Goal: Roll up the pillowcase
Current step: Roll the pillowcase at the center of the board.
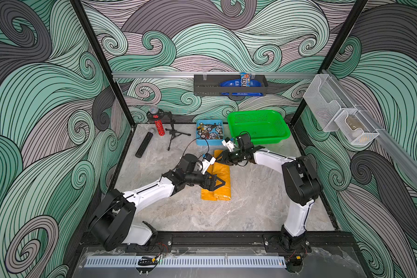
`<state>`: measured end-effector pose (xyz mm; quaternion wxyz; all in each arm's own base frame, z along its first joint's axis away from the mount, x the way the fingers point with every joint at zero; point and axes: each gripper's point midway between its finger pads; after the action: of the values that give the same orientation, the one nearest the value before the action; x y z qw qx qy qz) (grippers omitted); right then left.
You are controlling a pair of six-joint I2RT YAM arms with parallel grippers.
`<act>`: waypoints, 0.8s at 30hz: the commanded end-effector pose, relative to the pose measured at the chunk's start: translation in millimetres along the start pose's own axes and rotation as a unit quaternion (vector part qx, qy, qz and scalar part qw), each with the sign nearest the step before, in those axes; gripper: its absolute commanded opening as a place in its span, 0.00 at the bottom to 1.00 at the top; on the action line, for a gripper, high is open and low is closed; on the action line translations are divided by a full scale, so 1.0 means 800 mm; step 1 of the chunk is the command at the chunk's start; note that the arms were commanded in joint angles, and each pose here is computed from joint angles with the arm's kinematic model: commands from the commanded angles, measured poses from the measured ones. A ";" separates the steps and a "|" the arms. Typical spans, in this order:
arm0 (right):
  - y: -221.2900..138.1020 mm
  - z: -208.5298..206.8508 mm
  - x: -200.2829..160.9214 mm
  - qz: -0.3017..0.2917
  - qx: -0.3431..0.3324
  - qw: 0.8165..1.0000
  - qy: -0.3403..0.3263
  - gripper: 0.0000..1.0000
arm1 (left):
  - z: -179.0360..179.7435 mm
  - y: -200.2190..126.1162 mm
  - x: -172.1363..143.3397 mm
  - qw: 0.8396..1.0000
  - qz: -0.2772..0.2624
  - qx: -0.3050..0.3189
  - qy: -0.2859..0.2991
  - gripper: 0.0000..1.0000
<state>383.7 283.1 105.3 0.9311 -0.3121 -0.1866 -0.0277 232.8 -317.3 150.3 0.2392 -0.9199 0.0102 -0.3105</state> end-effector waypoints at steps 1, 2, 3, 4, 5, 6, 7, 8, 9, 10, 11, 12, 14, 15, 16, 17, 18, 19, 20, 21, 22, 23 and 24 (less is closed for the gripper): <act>-0.003 0.002 0.017 -0.013 0.030 0.999 -0.006 0.35 | -0.023 0.028 0.009 0.999 0.004 -0.032 0.010 0.96; 0.000 -0.002 0.021 -0.016 0.032 0.999 -0.005 0.35 | -0.022 0.035 0.007 0.999 0.011 -0.031 0.010 0.96; 0.002 -0.005 0.026 -0.019 0.033 0.999 -0.006 0.35 | -0.019 0.040 0.005 0.999 0.015 -0.029 0.009 0.95; 0.005 -0.009 0.032 -0.022 0.033 0.999 -0.006 0.34 | -0.015 0.045 0.004 0.999 0.017 -0.028 0.008 0.95; 0.007 -0.013 0.039 -0.027 0.031 0.999 -0.008 0.34 | -0.010 0.048 0.001 0.999 0.019 -0.026 0.006 0.95; 0.010 -0.018 0.044 -0.031 0.026 0.999 -0.009 0.34 | -0.007 0.051 -0.001 0.999 0.021 -0.025 0.005 0.95; 0.015 -0.025 0.049 -0.033 0.022 0.999 -0.009 0.33 | -0.003 0.055 -0.006 0.999 0.027 -0.022 0.003 0.95; 0.022 -0.032 0.053 -0.032 0.018 0.999 -0.009 0.33 | 0.000 0.059 -0.011 0.999 0.034 -0.021 0.001 0.95; 0.027 -0.036 0.055 -0.032 0.017 0.999 -0.009 0.32 | 0.003 0.062 -0.018 0.999 0.041 -0.019 0.000 0.95; 0.034 -0.044 0.056 -0.030 0.011 0.999 -0.008 0.32 | 0.008 0.066 -0.028 0.999 0.051 -0.014 -0.002 0.95; 0.039 -0.053 0.054 -0.029 0.000 1.000 -0.007 0.31 | 0.015 0.068 -0.039 0.998 0.061 -0.008 -0.007 0.95; 0.044 -0.062 0.052 -0.029 -0.010 1.000 -0.007 0.30 | 0.020 0.069 -0.047 0.998 0.067 -0.004 -0.012 0.95; 0.054 -0.078 0.045 -0.022 -0.024 0.999 -0.003 0.29 | 0.029 0.069 -0.066 0.997 0.081 0.002 -0.021 0.95; 0.059 -0.085 0.041 -0.019 -0.033 0.999 -0.005 0.29 | 0.032 0.067 -0.072 0.996 0.085 0.005 -0.024 0.95; 0.063 -0.092 0.036 -0.016 -0.043 0.999 -0.006 0.29 | 0.036 0.066 -0.080 0.995 0.091 0.010 -0.026 0.95; 0.067 -0.098 0.031 -0.013 -0.051 0.999 -0.007 0.28 | 0.040 0.065 -0.086 0.995 0.097 0.015 -0.028 0.95; 0.069 -0.103 0.029 -0.012 -0.058 0.998 -0.010 0.28 | 0.042 0.064 -0.091 0.994 0.102 0.017 -0.029 0.95; 0.071 -0.106 0.027 -0.011 -0.064 0.998 -0.013 0.28 | 0.045 0.063 -0.096 0.994 0.107 0.019 -0.031 0.95; 0.073 -0.108 0.025 -0.009 -0.067 0.998 -0.017 0.28 | 0.046 0.063 -0.100 0.993 0.111 0.020 -0.034 0.95; 0.074 -0.107 0.026 -0.010 -0.066 0.998 -0.021 0.27 | 0.047 0.063 -0.103 0.993 0.114 0.018 -0.036 0.95; 0.073 -0.102 0.028 -0.010 -0.060 0.998 -0.024 0.27 | 0.047 0.063 -0.104 0.992 0.116 0.018 -0.036 0.95; 0.069 -0.094 0.033 -0.015 -0.052 0.998 -0.030 0.27 | 0.047 0.064 -0.104 0.992 0.119 0.018 -0.037 0.94; 0.063 -0.086 0.039 -0.021 -0.050 0.998 -0.035 0.28 | 0.046 0.064 -0.102 0.992 0.118 0.017 -0.036 0.94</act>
<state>438.3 289.8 34.4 0.9164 -0.3417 -0.2050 -0.0382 203.1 -336.1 66.7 0.2792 -0.9211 0.0849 -0.2577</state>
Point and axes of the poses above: each gripper's point midway between its finger pads, its own y axis out along the fingers, its own z axis along the line the jaws close on, x = y × z, and after that the axes turned 6 degrees about -y, right-handed
